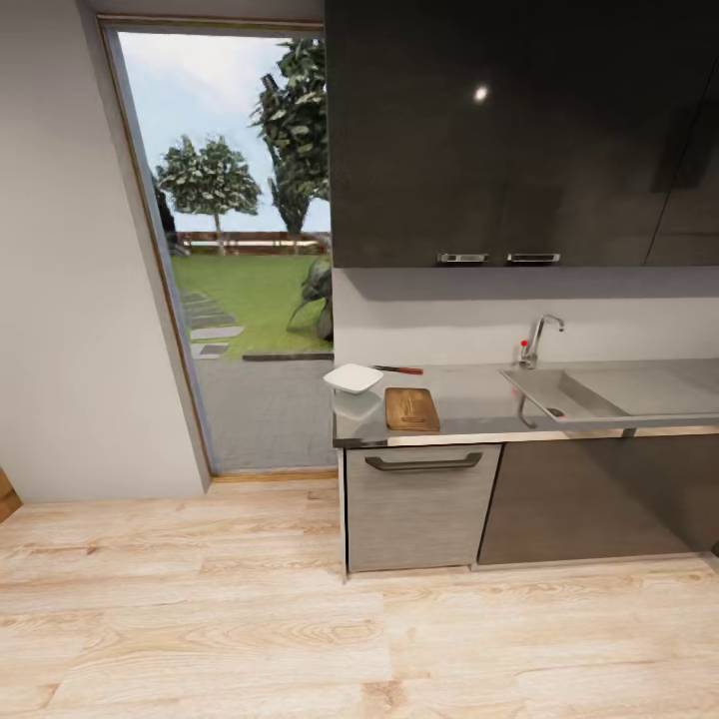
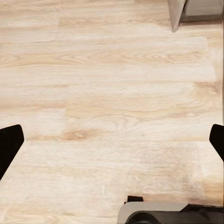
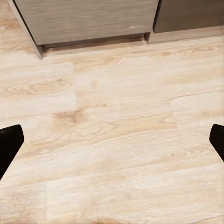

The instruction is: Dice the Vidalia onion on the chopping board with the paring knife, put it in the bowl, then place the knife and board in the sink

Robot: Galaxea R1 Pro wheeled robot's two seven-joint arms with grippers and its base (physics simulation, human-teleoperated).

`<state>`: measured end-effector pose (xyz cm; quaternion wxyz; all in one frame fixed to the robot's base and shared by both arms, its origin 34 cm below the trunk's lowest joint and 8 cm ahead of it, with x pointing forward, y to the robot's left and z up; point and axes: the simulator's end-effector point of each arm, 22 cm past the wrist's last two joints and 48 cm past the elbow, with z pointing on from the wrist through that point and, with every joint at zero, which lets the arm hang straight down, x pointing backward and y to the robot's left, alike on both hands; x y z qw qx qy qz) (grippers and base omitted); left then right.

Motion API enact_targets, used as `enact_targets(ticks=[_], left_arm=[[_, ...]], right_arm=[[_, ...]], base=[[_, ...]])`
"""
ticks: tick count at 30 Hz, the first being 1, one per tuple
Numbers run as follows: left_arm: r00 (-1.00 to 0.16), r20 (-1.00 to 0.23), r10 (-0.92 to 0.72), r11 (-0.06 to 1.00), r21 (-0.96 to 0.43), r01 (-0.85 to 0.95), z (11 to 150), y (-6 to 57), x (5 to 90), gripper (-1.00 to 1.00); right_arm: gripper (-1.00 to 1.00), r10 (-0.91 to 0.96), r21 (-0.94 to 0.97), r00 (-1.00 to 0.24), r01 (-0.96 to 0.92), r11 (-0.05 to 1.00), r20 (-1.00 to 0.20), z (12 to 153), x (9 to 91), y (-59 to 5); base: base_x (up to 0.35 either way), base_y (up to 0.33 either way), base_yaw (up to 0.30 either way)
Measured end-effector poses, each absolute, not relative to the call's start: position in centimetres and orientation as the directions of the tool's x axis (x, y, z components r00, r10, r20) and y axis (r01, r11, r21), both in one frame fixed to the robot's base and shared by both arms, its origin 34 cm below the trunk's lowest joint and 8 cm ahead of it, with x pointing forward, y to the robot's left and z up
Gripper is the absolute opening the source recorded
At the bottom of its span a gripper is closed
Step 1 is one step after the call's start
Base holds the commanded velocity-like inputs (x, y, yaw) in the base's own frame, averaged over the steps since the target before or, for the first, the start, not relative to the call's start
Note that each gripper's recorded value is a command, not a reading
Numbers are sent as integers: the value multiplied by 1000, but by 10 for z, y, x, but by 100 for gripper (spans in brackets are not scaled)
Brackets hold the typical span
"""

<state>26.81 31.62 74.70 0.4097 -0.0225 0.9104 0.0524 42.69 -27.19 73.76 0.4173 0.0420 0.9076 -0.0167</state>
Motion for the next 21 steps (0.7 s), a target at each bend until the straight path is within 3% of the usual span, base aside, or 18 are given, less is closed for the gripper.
enact_targets(ticks=[6,21], left_arm=[[-630,-776,2,994,71,-86,763,313,279,100],[-720,-693,-42,994,45,-101,728,296,230,100]], right_arm=[[100,63,6,-647,90,996,-760,738,427,-271],[100,65,9,-637,90,996,-768,741,431,-269]], base=[[0,0,0],[0,0,0]])
